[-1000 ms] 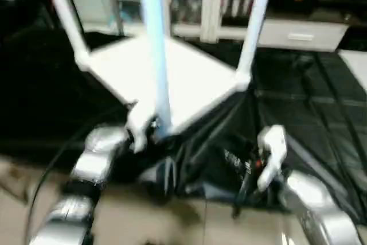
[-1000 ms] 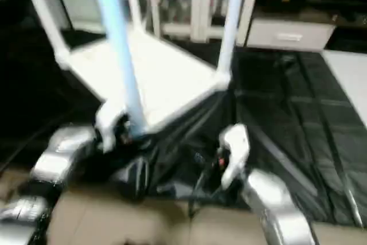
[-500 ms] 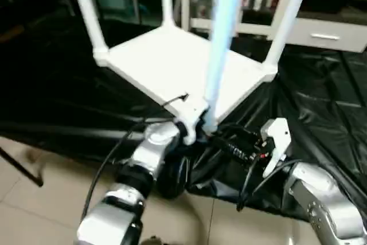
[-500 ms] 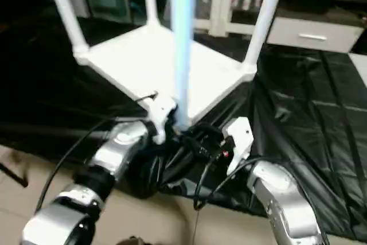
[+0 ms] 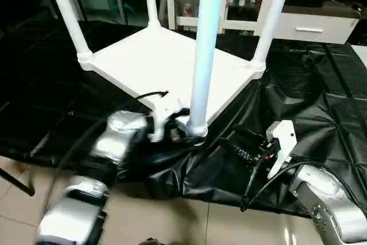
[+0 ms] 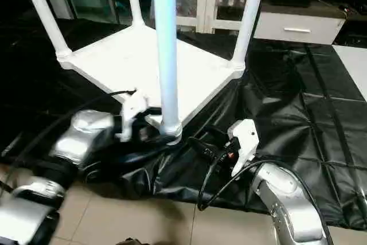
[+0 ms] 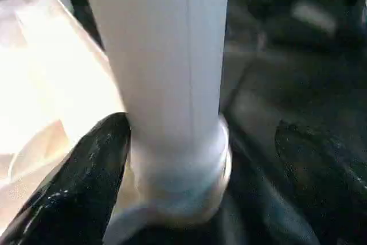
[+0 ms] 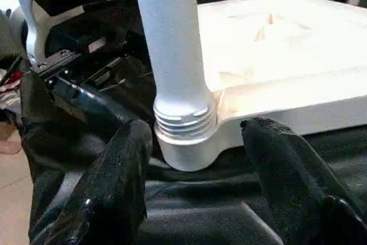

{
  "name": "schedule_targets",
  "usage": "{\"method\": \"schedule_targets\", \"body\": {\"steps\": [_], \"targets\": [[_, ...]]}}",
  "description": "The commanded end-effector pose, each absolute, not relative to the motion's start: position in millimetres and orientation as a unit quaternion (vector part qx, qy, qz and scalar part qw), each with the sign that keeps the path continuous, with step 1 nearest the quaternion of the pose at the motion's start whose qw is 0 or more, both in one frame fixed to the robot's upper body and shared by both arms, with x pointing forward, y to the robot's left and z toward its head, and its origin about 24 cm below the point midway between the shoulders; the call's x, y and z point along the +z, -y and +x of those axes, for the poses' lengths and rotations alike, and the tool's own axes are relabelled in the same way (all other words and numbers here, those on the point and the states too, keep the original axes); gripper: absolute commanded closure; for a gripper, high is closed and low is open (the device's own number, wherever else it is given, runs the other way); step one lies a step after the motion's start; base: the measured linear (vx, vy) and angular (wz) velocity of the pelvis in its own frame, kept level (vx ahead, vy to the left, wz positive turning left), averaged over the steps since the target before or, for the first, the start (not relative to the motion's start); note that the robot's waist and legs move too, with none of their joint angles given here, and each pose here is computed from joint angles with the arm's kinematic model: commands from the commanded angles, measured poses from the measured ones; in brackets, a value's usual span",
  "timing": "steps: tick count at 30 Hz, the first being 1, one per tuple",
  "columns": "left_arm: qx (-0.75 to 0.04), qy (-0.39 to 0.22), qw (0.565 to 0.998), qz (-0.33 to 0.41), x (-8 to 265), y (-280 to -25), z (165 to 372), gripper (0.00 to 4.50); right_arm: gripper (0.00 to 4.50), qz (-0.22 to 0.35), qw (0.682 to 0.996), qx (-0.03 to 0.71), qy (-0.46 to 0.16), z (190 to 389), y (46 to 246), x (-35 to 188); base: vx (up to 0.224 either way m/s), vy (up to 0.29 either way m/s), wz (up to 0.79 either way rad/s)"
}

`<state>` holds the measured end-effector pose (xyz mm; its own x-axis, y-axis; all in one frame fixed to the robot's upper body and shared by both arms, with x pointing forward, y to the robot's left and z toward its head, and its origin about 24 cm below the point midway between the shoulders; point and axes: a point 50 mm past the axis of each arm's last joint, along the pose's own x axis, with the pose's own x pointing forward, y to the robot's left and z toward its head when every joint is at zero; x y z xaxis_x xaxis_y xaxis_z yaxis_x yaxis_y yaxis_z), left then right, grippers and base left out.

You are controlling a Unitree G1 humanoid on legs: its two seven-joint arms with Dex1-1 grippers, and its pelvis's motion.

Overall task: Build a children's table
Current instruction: Rotate table base

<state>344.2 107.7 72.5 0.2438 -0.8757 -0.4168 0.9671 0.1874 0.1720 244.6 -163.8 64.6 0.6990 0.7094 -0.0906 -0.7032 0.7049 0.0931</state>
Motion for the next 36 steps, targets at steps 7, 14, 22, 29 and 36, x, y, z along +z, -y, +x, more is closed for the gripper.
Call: {"method": "schedule_targets", "body": {"steps": [7, 14, 22, 29, 36], "targets": [[-0.587, -0.154, 0.726, 0.323, 77.2, -99.2, 361.5, 0.04, 1.63, 0.015, 0.911, 0.410, -0.052, 246.7, 156.2, 71.9, 0.000, 0.000, 0.00], [-0.573, -0.215, 0.670, 0.420, 79.7, -113.5, 369.1, 0.04, 1.63, 0.001, 0.911, 0.409, -0.057, 247.1, 156.1, 71.1, 0.000, 0.000, 0.00], [-0.531, -0.209, 0.675, 0.467, 92.0, -120.2, 379.6, 0.53, 1.63, 0.000, 0.915, 0.400, -0.047, 253.6, 142.6, 70.1, 0.000, 0.000, 0.00], [-0.503, -0.202, 0.649, 0.534, 90.4, -123.5, 382.9, 1.02, 1.63, 0.005, 0.909, 0.415, -0.046, 256.9, 128.9, 69.2, 0.000, 0.000, 0.00], [-0.496, -0.150, 0.658, 0.546, 86.1, -108.9, 382.0, 1.54, 1.63, -0.008, 0.909, 0.415, -0.038, 267.7, 121.8, 70.0, 0.000, 0.000, 0.00]]}}
